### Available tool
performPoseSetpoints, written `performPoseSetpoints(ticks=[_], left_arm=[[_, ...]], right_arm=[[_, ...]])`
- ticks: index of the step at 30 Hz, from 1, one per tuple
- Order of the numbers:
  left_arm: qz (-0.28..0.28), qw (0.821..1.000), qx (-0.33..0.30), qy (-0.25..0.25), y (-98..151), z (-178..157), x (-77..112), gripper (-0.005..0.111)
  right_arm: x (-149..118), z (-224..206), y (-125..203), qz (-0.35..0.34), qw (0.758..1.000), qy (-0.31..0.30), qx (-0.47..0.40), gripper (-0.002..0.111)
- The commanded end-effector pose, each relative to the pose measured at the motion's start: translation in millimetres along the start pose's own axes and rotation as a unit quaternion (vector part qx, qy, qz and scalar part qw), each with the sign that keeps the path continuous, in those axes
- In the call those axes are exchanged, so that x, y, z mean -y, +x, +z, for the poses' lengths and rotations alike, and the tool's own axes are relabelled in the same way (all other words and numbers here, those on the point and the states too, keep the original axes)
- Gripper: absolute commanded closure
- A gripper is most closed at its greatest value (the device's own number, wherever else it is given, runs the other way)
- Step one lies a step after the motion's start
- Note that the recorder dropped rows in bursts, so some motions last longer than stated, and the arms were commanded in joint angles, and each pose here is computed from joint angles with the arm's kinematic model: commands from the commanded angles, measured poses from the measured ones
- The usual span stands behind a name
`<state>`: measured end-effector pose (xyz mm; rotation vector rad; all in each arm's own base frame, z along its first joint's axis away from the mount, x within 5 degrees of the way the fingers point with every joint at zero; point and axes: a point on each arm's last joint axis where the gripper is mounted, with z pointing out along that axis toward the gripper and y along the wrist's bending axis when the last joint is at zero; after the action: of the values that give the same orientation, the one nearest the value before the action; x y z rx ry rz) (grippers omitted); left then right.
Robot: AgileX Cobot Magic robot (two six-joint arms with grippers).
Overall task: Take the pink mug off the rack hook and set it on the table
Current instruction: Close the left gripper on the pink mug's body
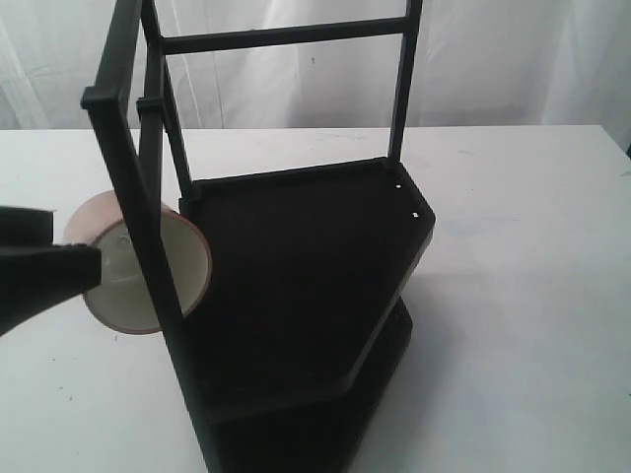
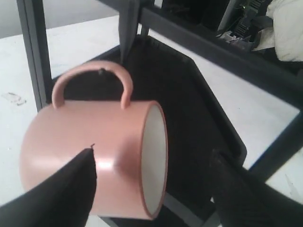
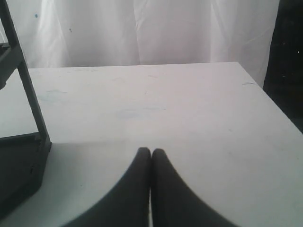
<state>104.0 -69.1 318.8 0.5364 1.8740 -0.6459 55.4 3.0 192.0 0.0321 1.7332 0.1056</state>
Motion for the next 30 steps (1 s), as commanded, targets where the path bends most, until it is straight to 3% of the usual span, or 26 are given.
performPoseSetpoints(ticks=[1,11,17,26,30], left_arm=[[0.012,1.0,0.005,0.002,-20,6,-2.2,0.037],[0.022,0.996,-0.081,0.01,-13,32,-15.8,0.037],[0.036,0.994,-0.1,-0.005,-10,37,-22.0,0.037],[0.036,0.99,-0.137,0.023,-3,36,-17.2,0.037],[0.033,0.992,-0.125,0.01,-5,36,-19.4,0.037]], right_arm=[[0,0,0,0.001,1.0,0.001,0.005,0.108],[0,0,0,0.001,1.0,0.001,0.005,0.108],[0,0,0,0.001,1.0,0.001,0.005,0.108],[0,0,0,0.001,1.0,0.001,0.005,0.108],[0,0,0,0.001,1.0,0.001,0.005,0.108]])
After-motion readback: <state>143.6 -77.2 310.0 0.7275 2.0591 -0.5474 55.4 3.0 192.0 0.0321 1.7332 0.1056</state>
